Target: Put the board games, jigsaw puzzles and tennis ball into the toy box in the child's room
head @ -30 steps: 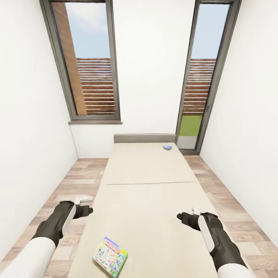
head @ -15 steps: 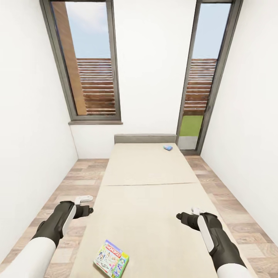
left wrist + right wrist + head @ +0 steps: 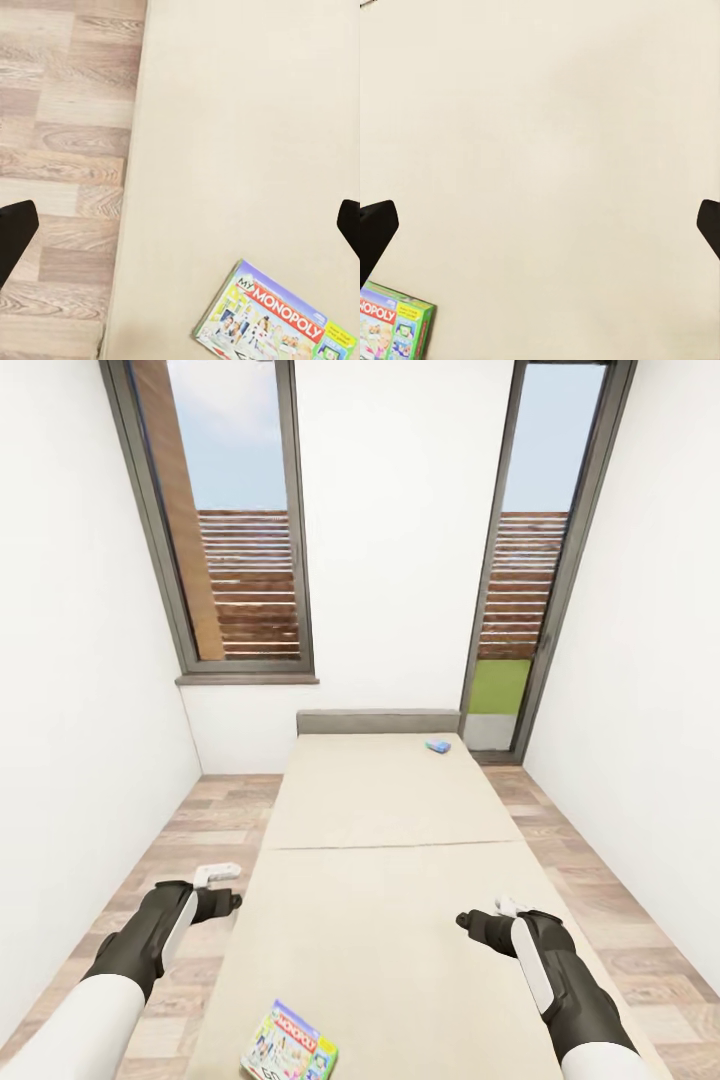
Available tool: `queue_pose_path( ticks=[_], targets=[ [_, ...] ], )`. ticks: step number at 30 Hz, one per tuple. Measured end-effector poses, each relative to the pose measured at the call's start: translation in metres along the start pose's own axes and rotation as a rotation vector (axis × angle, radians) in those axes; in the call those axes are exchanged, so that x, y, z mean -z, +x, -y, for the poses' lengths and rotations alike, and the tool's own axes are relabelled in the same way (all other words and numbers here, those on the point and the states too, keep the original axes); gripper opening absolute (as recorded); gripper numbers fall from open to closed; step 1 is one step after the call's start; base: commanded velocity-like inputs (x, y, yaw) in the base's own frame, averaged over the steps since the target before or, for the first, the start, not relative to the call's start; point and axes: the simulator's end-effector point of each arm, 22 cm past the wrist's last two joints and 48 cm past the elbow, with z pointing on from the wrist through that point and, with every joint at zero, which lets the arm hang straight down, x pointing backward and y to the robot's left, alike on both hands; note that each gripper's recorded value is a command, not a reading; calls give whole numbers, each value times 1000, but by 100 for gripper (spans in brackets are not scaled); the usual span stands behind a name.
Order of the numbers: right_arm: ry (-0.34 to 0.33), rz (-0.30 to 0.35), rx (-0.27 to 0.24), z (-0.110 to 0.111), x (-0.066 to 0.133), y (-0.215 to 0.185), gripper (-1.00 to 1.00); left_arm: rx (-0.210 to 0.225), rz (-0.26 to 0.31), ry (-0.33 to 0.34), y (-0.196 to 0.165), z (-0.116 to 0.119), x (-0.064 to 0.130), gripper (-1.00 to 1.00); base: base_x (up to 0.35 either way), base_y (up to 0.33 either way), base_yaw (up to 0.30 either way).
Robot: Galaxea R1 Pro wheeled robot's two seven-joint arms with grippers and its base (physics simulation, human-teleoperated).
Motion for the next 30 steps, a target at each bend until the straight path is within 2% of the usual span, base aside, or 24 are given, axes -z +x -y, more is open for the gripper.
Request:
queue_pose_path(
  ticks=[8, 19, 25, 30],
  targets=[
    [2, -3, 0, 1, -1, 1, 100, -1, 10, 3, -1, 2, -2, 100, 30, 7, 0],
    [10, -19, 1, 4, -7, 7, 100, -2, -12, 17, 10, 18, -10, 100, 3, 1, 0],
    [14, -28, 1, 6, -11, 10, 100, 0, -78, 15, 38, 18, -22, 100, 0, 0, -48],
    [16, -36, 0, 8, -14, 14, 100, 0, -108, 14, 52, 18, -28, 100, 0, 0, -64]
  ],
)
